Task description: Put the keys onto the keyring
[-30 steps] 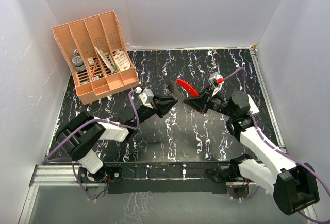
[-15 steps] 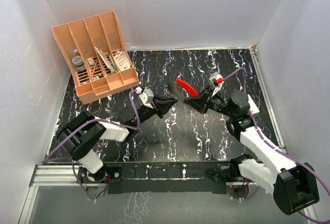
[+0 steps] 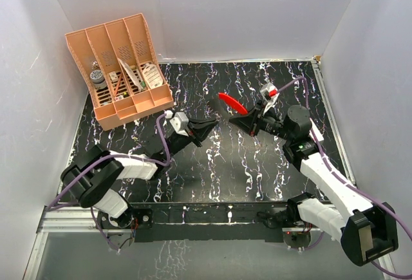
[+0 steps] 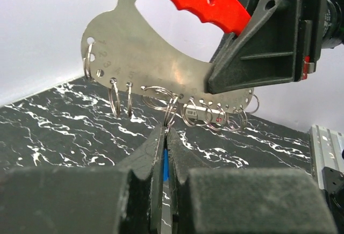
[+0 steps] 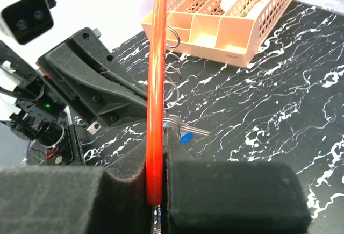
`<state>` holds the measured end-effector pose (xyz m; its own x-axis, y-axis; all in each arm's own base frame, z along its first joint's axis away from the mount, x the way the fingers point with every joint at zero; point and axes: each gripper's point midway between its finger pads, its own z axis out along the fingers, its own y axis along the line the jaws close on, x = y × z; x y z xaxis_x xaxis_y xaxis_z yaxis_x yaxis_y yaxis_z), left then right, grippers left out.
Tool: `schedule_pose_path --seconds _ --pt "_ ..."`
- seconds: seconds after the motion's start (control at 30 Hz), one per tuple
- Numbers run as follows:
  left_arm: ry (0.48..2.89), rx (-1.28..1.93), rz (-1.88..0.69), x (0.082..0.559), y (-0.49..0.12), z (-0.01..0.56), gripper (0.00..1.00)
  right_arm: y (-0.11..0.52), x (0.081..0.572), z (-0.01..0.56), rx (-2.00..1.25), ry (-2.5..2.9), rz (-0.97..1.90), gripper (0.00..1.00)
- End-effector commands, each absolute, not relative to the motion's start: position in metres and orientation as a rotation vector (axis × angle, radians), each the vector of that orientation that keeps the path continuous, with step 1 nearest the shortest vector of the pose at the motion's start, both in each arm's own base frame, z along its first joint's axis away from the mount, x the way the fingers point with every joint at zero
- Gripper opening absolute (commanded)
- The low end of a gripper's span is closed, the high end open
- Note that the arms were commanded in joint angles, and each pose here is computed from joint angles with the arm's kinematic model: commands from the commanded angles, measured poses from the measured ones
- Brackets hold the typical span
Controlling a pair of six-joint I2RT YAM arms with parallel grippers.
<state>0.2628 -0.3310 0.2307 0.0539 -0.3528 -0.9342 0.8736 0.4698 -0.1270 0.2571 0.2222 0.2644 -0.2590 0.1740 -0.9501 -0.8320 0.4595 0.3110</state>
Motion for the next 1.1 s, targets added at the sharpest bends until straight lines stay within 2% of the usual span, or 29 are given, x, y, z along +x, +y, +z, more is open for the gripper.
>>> schedule_pose_path --seconds 0.0,0.57,0.8,1.07 --pt "1.120 0.565 -0.923 0.267 -0.323 0.256 0.00 0.220 0.274 0.303 -0.625 1.482 0.976 0.00" --pt "1.249 0.566 -0.739 0.296 -0.316 0.248 0.00 0.209 0.293 0.300 -0.655 1.623 0.827 0.00" --pt "1.288 0.601 -0.782 0.292 -0.323 0.246 0.00 0.216 0.296 0.293 -0.666 1.641 0.870 0.00" --pt "1.329 0.642 -0.706 0.299 -0.321 0.239 0.00 0.218 0.295 0.295 -0.689 1.647 0.878 0.00"
